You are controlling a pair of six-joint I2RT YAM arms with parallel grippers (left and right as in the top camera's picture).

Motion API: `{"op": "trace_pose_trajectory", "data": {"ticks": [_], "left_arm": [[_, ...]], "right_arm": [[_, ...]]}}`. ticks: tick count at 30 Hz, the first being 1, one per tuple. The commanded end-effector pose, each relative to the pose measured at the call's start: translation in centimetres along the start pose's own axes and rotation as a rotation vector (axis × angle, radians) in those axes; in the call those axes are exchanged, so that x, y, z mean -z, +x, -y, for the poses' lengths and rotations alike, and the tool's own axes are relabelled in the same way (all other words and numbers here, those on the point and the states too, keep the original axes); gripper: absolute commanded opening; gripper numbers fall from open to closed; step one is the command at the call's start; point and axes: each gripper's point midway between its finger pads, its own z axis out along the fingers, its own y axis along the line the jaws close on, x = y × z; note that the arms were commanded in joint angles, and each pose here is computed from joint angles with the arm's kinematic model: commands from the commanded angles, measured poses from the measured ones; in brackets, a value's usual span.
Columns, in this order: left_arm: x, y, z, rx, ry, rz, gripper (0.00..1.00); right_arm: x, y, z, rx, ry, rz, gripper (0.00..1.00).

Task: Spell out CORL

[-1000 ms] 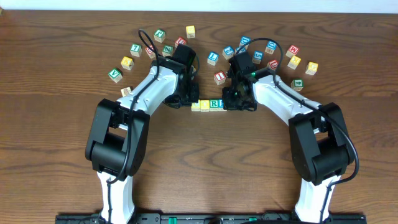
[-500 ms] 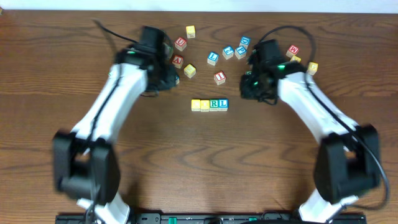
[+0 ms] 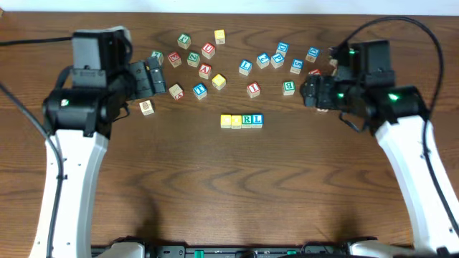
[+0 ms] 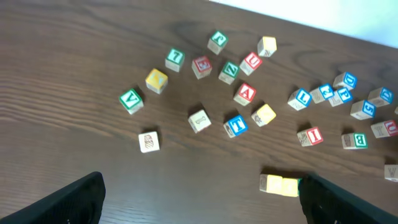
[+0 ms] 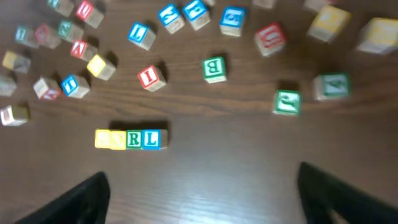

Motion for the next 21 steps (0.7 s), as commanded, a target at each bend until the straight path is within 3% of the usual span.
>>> {"op": "trace_pose_trajectory", "data": {"ticks": [1, 10, 21], "left_arm": [[0.4, -0.1, -0.3, -0.016, -0.013, 0.009, 0.98], [0.3, 0.0, -0.3, -0.015, -0.014, 0.006, 0.98], [0.3, 0.0, -0.3, -0.015, -0.014, 0.007, 0.98]], "right_arm": [[2.8, -0.8, 1.3, 0.015, 0.073, 0.074, 0.99], [7.3, -1.3, 0.8, 0.027, 0.063, 0.190, 0.99], [7.3, 0.0, 1.5, 0.028, 0.102, 0.143, 0.99]]}}
